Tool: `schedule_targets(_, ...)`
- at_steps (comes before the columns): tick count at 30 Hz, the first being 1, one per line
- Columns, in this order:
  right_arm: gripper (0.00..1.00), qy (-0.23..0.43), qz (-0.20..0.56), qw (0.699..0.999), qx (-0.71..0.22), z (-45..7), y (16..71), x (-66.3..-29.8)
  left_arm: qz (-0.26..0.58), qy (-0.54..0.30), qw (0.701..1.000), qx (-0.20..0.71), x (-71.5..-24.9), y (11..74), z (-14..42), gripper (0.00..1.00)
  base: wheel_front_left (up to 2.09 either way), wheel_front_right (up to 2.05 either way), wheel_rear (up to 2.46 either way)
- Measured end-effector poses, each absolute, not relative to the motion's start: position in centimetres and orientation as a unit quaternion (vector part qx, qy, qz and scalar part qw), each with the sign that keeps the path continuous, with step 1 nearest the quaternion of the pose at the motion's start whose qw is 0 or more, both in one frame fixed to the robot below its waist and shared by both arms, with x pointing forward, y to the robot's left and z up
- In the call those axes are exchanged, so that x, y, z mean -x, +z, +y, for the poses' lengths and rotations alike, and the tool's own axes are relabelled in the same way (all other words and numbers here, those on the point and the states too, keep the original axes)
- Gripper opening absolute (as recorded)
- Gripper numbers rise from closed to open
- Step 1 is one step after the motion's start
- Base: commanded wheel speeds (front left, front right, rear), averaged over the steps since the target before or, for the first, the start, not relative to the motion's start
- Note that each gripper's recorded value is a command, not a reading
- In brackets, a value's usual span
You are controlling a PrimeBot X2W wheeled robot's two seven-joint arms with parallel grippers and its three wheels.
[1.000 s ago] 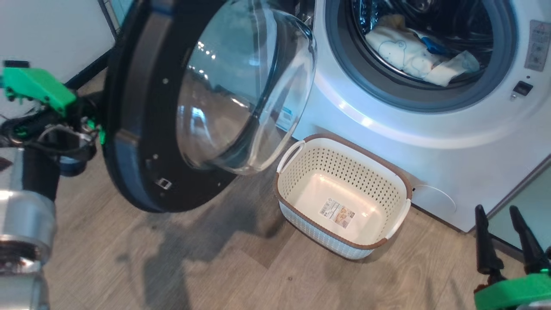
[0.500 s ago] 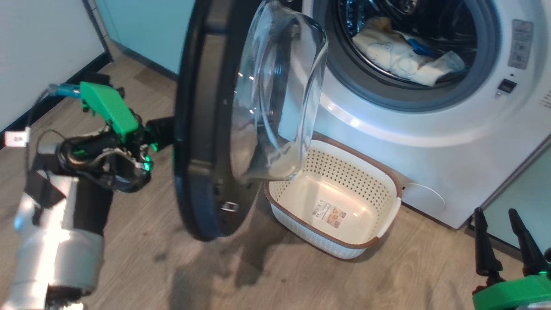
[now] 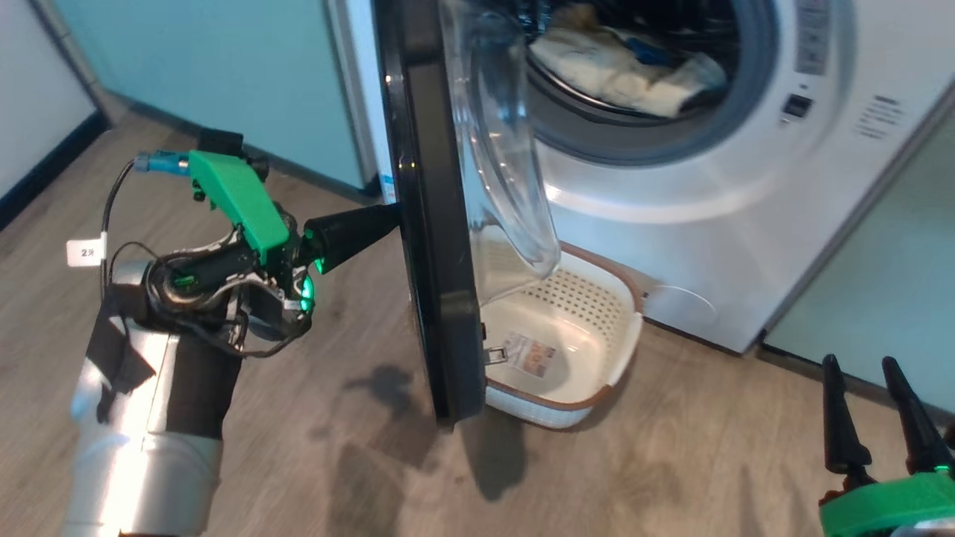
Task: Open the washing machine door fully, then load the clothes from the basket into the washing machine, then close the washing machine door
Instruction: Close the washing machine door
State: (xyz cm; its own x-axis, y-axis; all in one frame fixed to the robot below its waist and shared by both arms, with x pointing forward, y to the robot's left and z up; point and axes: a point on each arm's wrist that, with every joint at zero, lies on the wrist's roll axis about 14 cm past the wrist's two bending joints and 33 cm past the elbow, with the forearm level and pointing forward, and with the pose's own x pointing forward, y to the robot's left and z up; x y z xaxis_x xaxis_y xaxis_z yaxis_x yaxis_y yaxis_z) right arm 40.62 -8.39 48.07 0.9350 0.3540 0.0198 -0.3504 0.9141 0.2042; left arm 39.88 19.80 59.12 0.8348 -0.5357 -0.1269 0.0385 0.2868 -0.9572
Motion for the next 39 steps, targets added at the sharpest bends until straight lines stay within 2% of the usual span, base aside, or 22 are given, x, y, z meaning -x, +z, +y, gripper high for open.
schedule_targets(9,1.0,0.12,-0.005,0.988,-0.101,-12.7,48.6,-40.3,0.232,-0.216,0.767,0.558,-43.0,58.3,16.3,0.0,0.0,0.0,0.0)
schedule_targets(25,1.0,-0.011,-0.003,0.995,-0.098,-20.9,48.0,-36.2,0.267,-0.247,0.74,0.566,-48.2,55.0,8.6,0.0,0.0,0.0,0.0)
schedule_targets(33,1.0,-0.032,-0.005,0.995,-0.097,-22.2,48.1,-35.2,0.256,-0.274,0.728,0.574,-49.2,55.9,5.9,0.0,0.0,0.0,0.0)
schedule_targets(39,1.0,-0.029,-0.006,0.995,-0.097,-21.9,48.2,-35.5,0.254,-0.267,0.728,0.578,-49.2,55.7,6.3,0.0,0.0,0.0,0.0)
